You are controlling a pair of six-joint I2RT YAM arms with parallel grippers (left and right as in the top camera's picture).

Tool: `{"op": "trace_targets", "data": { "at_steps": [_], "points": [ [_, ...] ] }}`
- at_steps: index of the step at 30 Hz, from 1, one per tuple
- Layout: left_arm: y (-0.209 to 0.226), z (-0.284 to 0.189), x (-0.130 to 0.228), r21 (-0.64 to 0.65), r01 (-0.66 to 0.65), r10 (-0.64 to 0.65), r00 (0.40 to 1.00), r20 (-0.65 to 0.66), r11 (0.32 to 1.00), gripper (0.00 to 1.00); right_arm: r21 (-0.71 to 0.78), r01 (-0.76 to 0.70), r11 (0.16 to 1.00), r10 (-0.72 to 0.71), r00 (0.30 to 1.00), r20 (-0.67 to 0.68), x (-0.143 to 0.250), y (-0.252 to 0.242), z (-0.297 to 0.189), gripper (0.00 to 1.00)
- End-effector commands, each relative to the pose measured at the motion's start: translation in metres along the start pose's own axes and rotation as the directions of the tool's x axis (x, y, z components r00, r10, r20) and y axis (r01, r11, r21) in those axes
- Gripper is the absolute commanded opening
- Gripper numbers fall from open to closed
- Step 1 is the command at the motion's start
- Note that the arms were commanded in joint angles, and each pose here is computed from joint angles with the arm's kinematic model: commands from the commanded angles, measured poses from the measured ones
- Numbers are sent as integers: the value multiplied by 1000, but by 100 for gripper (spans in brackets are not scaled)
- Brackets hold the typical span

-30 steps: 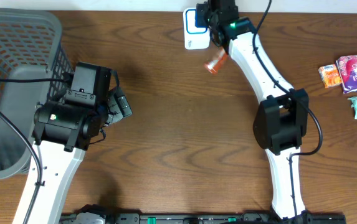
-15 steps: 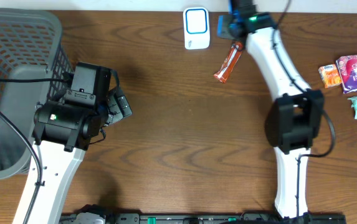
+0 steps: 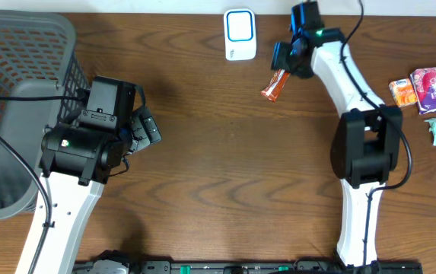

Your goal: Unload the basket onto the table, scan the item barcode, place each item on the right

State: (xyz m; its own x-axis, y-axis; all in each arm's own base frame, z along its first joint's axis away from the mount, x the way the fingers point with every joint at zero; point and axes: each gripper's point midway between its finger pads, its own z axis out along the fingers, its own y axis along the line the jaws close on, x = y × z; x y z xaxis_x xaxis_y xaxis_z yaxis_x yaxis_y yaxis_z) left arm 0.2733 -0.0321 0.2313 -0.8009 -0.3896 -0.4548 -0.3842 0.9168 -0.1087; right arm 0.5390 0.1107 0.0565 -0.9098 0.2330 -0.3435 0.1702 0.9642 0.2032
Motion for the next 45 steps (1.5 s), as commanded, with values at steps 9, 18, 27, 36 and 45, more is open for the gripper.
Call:
{"op": "trace_targets", "data": {
  "at_steps": [9,18,27,36,45],
  "points": [
    [1,-2,-3,-2,6,-6,1000,9,1000,98,22,-40,999,42,993,-109,48,-17,41,17],
    [1,-2,-3,-2,6,-6,1000,9,1000,98,-5,11,1000,-12,985,-172,61,-7,-8,8],
    [1,-2,-3,-2,6,-6,1000,9,1000,98,-4,126,992,-123,961,-248,86,0,-39,21],
    [1,-2,-3,-2,6,-6,1000,9,1000,98,-22,137,990,-138,962,-237,88,9,-69,53],
    [1,-2,-3,-2,6,-6,1000,9,1000,98,-85,189,978,-197,975,-97,71,22,-142,99]
  ]
}}
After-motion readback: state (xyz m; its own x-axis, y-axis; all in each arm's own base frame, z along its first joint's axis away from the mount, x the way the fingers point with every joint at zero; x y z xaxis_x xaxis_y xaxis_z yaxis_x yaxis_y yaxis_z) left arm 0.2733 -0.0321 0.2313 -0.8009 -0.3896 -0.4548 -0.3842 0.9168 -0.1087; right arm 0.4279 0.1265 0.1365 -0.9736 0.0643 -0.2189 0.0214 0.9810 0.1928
